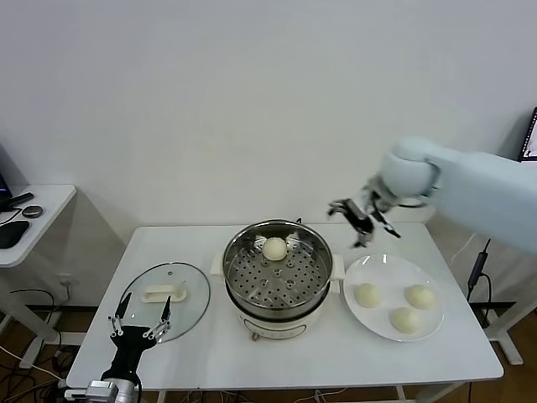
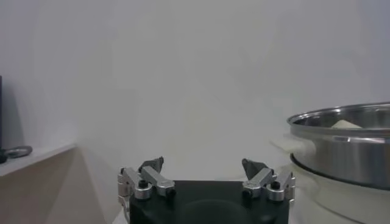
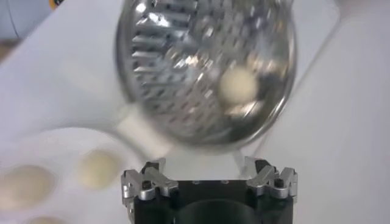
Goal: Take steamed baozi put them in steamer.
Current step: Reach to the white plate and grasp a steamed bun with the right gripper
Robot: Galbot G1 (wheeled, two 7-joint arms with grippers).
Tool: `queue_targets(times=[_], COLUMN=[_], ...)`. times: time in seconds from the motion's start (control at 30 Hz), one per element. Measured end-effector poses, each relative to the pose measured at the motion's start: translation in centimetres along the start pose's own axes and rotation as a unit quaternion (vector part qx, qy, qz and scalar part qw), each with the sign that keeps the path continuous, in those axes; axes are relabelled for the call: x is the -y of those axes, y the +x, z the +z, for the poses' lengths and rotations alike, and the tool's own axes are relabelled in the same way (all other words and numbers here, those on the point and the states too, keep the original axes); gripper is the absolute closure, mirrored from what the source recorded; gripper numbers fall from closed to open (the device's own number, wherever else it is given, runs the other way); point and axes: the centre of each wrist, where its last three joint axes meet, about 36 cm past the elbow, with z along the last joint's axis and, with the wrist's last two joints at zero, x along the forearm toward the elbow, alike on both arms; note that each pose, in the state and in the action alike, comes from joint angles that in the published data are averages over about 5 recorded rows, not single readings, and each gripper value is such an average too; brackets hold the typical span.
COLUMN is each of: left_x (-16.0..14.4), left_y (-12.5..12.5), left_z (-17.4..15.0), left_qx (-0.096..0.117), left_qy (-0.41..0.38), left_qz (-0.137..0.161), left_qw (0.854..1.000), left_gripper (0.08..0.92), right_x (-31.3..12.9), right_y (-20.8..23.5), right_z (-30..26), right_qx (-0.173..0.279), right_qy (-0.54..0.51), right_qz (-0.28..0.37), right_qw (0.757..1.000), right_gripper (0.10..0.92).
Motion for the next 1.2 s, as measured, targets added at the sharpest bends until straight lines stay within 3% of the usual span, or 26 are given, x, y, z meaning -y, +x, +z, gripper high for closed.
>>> queue_targets(times=[0.23,0.5,1.2], left_x=[-0.2,-0.4,-1.3], left_y=[-0.2,0.1,0.7], left_z=[0.3,0.1,0.2], left_qx=[-0.001,-0.001,-0.004], left_qy=[-0.001,0.000,-0.007], left_qz=[-0.004,-0.012,-0.027], left_qw=[1.000,1.000,1.000], left_gripper=[0.177,0.177,0.177], right_x=[-5.3,-8.5,-7.6], right_y=[-2.7,-7.1,-17.6], right_z=[3.5,6.3,6.5], right_qx=[-0.018,-0.033,-0.020], right_qy=[-0.090,-0.150,-0.178], right_qz=[-0.025,-0.048,-0.081], right_qw=[0.995,0.987,0.981], right_gripper=[0.200,0.200,0.200])
